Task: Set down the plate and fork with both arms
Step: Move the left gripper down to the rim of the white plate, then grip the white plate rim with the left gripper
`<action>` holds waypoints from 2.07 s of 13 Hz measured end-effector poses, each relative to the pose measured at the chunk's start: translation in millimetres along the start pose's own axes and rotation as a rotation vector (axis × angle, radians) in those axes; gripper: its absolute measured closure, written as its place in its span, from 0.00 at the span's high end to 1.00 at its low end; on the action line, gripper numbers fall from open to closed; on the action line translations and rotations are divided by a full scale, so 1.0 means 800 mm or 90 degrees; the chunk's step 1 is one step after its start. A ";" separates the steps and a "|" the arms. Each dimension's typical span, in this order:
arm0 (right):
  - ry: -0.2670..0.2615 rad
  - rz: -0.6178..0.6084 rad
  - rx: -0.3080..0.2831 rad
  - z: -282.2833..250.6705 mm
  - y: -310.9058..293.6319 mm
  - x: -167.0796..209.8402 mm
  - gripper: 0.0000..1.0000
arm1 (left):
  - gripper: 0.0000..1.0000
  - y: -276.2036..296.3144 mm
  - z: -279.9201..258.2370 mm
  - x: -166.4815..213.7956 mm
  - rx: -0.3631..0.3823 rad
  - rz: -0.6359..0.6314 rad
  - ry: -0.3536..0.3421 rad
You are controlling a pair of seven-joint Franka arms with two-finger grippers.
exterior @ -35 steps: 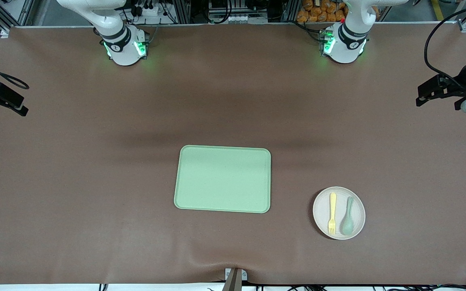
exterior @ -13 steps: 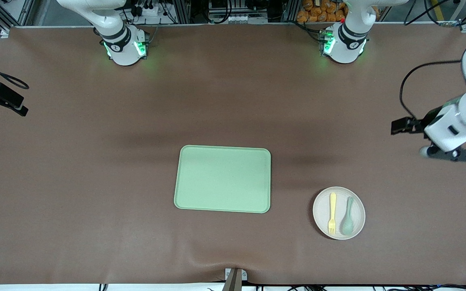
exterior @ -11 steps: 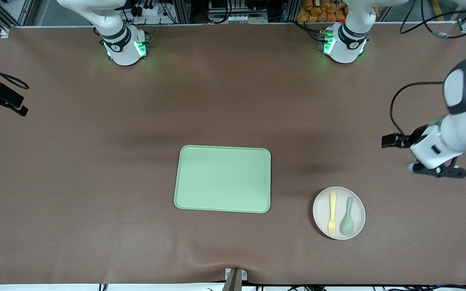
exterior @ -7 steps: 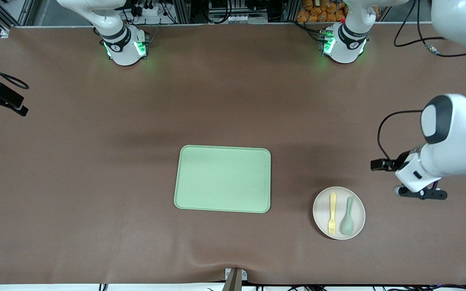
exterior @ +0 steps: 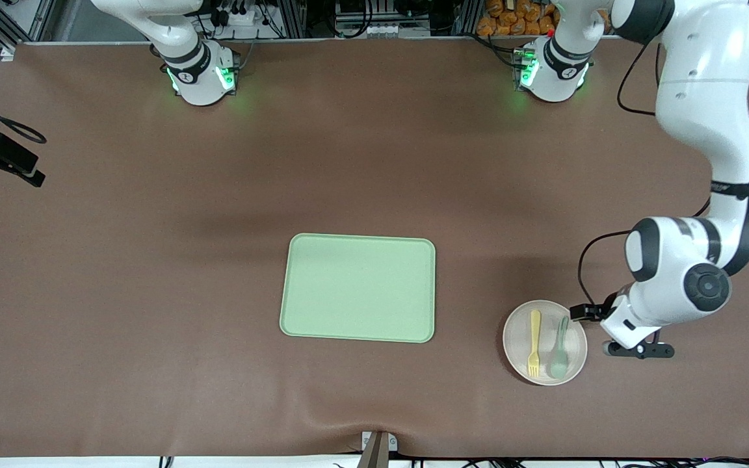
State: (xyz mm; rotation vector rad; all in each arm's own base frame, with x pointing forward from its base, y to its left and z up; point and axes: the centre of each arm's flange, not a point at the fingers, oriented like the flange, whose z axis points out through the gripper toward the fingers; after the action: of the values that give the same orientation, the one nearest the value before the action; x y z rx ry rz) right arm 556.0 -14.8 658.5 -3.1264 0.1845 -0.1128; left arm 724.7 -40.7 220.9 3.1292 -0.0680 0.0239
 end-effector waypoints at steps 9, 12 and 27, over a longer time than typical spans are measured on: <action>0.000 0.000 0.000 0.000 0.000 0.000 1.00 | 0.91 0.002 0.038 0.014 -0.003 -0.050 0.066; 0.000 0.000 0.000 0.000 0.000 0.000 1.00 | 0.63 0.006 0.041 0.014 -0.006 -0.076 0.064; 0.000 0.000 0.000 0.000 0.000 0.000 1.00 | 0.06 0.072 -0.001 0.027 -0.049 -0.041 0.097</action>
State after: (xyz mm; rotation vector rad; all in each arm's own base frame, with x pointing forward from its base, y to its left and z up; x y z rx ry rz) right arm 556.0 -15.0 658.4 -3.1264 0.1853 -0.1121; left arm 743.7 -98.9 222.7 3.0392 0.0327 0.2529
